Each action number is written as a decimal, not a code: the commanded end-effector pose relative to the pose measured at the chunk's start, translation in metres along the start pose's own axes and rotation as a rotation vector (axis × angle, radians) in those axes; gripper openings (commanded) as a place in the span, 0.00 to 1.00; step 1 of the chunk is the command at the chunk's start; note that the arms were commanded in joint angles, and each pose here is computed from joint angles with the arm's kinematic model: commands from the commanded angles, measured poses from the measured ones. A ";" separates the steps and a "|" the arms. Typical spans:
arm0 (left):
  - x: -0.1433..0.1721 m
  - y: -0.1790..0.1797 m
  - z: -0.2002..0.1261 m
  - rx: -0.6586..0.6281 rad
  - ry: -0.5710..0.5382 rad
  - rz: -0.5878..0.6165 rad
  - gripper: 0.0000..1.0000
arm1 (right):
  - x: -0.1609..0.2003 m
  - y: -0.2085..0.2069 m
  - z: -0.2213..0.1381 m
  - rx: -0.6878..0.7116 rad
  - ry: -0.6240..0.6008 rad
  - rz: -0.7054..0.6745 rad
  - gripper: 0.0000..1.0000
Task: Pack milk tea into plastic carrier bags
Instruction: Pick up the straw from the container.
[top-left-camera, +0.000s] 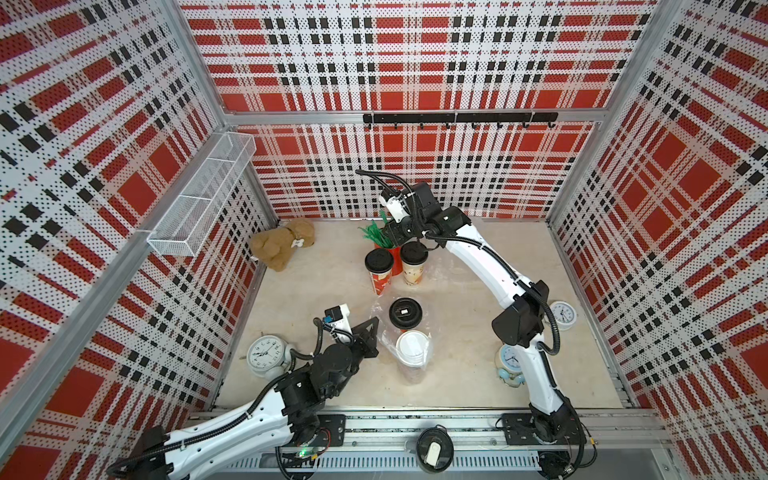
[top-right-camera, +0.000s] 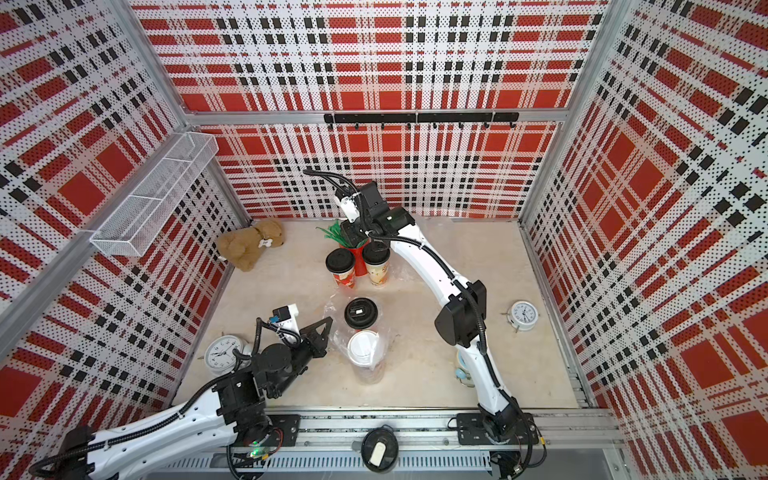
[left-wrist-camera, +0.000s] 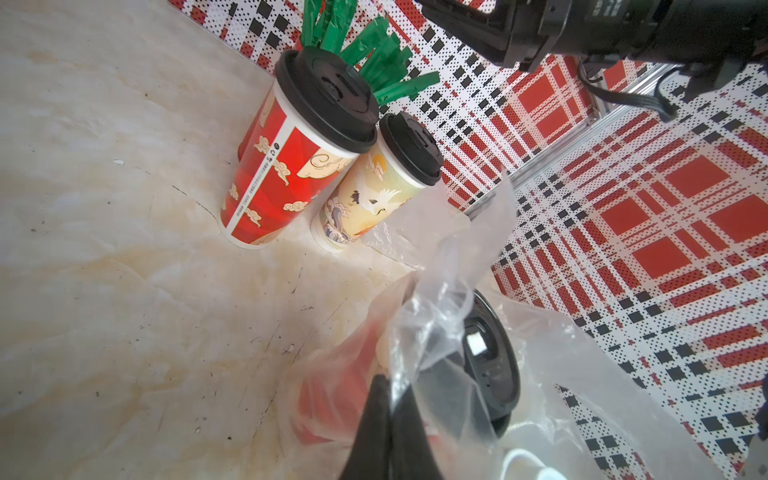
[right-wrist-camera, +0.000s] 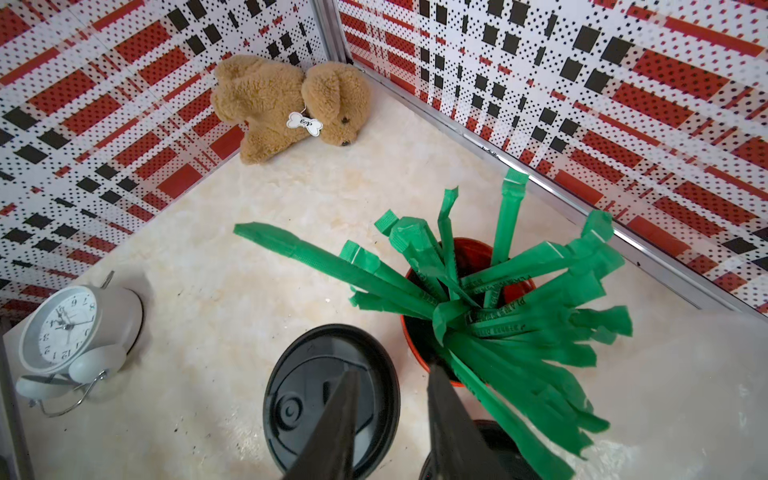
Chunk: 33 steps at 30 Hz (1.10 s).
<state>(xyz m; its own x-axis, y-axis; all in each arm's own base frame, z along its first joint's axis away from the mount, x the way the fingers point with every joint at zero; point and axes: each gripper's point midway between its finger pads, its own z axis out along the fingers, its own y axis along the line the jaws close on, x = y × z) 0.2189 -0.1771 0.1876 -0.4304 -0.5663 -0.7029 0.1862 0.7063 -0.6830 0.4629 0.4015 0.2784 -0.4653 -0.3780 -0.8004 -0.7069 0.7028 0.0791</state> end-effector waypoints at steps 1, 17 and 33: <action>0.000 0.012 0.001 -0.044 -0.013 -0.004 0.00 | -0.015 -0.008 0.011 0.043 -0.071 0.008 0.30; 0.002 0.015 0.004 -0.051 0.000 -0.010 0.00 | 0.013 -0.022 0.045 0.091 -0.009 0.036 0.30; 0.003 0.015 0.005 -0.056 0.005 -0.013 0.00 | 0.029 -0.021 0.062 0.074 0.027 0.063 0.25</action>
<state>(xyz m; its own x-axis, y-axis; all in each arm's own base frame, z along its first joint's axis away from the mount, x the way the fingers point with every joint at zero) 0.2235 -0.1737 0.1775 -0.4419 -0.5656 -0.6963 0.1480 0.7196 -0.6784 0.4921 0.4086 0.2194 -0.5304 -0.3623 -0.7664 -0.6368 0.7671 0.0780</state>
